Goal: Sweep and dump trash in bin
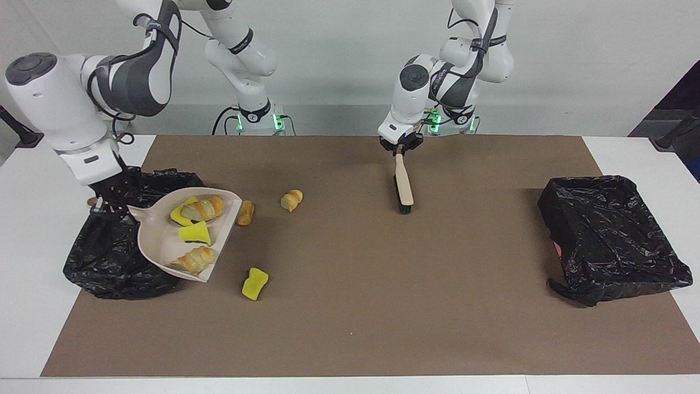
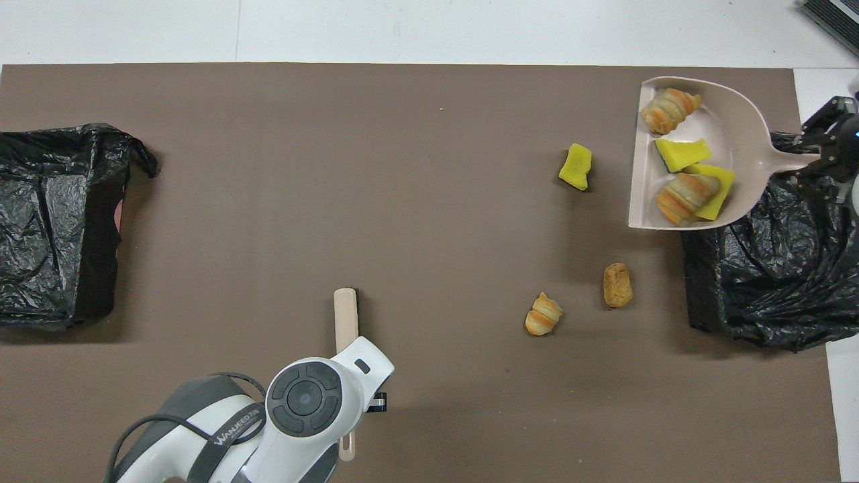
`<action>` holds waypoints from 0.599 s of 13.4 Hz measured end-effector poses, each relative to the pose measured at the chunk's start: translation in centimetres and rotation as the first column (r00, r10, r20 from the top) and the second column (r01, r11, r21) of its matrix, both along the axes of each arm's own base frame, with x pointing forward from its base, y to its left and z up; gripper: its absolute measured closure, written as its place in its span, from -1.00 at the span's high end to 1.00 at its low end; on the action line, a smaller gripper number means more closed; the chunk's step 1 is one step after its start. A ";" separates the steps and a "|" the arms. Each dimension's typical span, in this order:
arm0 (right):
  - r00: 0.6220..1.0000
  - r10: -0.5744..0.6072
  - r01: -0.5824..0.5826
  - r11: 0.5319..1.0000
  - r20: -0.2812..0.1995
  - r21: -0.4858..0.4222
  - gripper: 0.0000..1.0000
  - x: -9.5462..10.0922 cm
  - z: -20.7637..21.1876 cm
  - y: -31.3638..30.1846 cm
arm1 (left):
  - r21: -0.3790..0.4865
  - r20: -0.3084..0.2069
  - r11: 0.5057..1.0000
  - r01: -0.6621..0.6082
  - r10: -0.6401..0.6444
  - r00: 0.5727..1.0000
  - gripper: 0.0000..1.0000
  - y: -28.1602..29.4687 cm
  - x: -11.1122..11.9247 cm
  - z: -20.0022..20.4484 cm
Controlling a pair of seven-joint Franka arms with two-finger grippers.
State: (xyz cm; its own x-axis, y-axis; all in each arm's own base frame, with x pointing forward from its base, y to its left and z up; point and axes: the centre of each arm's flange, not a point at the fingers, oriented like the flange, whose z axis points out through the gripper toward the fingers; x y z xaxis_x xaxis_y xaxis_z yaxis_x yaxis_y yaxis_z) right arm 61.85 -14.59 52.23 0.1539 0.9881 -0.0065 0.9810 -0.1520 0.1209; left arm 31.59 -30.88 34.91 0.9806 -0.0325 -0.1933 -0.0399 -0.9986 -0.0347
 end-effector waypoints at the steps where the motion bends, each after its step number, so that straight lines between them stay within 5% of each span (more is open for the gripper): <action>1: 1.000 -0.005 0.005 1.000 0.001 -0.007 -0.36 -1.2 -0.2 -2.1 | 0.000 0.001 1.000 -0.002 0.002 1.000 -0.47 0.0 0.1 -0.2; 4: 0.999 -0.030 0.031 0.999 0.013 -0.034 -0.36 -4.9 0.2 -8.8 | -0.004 0.006 1.000 -0.006 0.006 1.000 -0.37 -0.1 0.2 -0.3; 8: 0.996 -0.078 0.083 0.986 0.038 -0.141 -0.36 -7.8 0.9 -15.1 | -0.012 0.013 1.000 -0.012 0.012 1.000 0.53 -0.2 0.7 0.0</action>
State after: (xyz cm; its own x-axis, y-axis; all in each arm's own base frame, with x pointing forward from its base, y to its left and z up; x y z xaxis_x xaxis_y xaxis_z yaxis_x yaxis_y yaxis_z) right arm 54.03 -29.65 53.16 0.2357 0.9617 -0.1399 0.9613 -0.2096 0.1788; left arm 32.26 -31.12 34.92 0.9833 -0.0232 -0.1804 -0.0278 -0.9993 -0.0230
